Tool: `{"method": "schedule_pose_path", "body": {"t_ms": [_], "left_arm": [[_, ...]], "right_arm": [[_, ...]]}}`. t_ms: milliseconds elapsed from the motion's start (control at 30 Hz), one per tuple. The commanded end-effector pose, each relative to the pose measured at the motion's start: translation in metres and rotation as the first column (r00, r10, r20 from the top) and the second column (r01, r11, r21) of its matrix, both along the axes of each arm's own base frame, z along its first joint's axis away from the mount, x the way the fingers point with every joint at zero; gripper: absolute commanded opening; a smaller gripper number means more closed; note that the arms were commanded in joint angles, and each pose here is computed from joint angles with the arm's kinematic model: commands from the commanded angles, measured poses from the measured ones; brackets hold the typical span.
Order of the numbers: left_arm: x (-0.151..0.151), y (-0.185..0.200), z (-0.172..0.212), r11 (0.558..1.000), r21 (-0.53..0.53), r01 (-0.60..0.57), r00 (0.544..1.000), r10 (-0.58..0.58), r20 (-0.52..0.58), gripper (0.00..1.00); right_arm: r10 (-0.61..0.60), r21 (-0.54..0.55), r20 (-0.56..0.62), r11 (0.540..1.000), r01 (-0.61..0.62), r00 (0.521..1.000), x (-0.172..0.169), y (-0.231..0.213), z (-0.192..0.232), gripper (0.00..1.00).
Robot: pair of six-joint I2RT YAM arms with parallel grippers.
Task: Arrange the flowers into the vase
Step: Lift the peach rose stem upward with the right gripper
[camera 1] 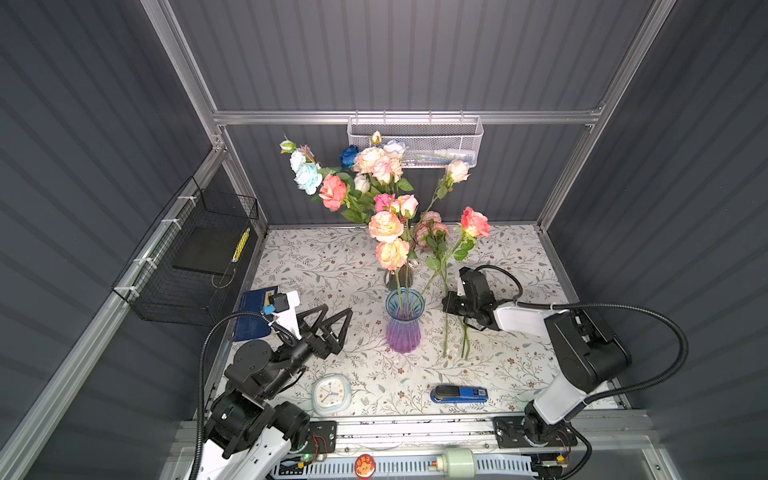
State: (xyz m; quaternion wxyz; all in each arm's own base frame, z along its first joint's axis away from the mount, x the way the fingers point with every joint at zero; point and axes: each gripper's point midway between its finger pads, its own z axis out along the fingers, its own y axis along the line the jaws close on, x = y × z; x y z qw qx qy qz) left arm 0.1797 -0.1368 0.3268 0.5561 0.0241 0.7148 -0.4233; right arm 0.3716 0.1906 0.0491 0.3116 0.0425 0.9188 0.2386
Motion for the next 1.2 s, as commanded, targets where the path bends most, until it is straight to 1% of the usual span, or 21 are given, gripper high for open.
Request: {"method": "schedule_pose_path", "body": {"t_ms": [0,67,233,400,500,633,700,767,867,967,1067,1167], "left_arm": [[-0.004,0.005,0.009,1.0,0.001,-0.013,1.0,0.013,0.027,1.0],[-0.004,0.006,0.01,1.0,-0.001,-0.015,0.999,0.015,0.03,1.0],[-0.004,0.007,0.013,1.0,-0.002,-0.018,0.999,0.019,0.034,1.0],[-0.004,0.006,0.017,1.0,-0.005,-0.016,0.999,0.016,0.04,1.0],[-0.004,0.006,0.018,1.0,-0.007,-0.015,0.999,0.015,0.039,1.0],[-0.005,0.006,0.02,1.0,-0.016,-0.014,0.999,0.015,0.039,1.0],[-0.006,0.007,0.02,1.0,-0.018,-0.015,0.999,0.015,0.04,1.0],[-0.006,0.007,0.019,1.0,-0.019,-0.015,0.999,0.016,0.037,1.0],[-0.006,0.007,0.021,1.0,-0.019,-0.015,0.999,0.016,0.038,1.0],[-0.007,0.006,0.025,1.0,-0.018,-0.01,0.999,0.011,0.041,1.0],[-0.008,0.006,0.03,1.0,-0.019,-0.004,0.999,0.005,0.049,1.0],[-0.009,0.005,0.034,1.0,-0.022,0.001,0.998,0.0,0.057,1.0]], "right_arm": [[0.044,0.108,0.183,0.992,-0.064,0.982,0.008,0.011,0.051,0.0],[0.027,0.137,0.221,0.989,-0.059,0.975,0.004,0.008,0.066,0.0],[-0.029,0.167,0.274,0.986,-0.018,0.961,-0.011,-0.008,0.094,0.0],[-0.116,0.126,0.315,0.989,0.079,0.942,-0.024,-0.036,0.114,0.0],[-0.107,0.206,0.311,0.978,0.043,0.944,-0.031,-0.036,0.127,0.0],[-0.016,0.231,0.313,0.971,-0.06,0.95,-0.042,-0.023,0.131,0.0],[-0.044,0.209,0.281,0.978,-0.016,0.959,-0.042,-0.03,0.121,0.0],[-0.06,0.184,0.284,0.983,0.007,0.957,-0.043,-0.036,0.117,0.0],[-0.114,0.181,0.316,0.982,0.058,0.942,-0.046,-0.048,0.127,0.0],[-0.193,0.159,0.337,0.976,0.147,0.922,-0.049,-0.067,0.139,0.0],[-0.271,0.158,0.385,0.961,0.227,0.882,-0.058,-0.087,0.157,0.0],[-0.309,0.208,0.477,0.949,0.236,0.823,-0.072,-0.099,0.192,0.0]]}}
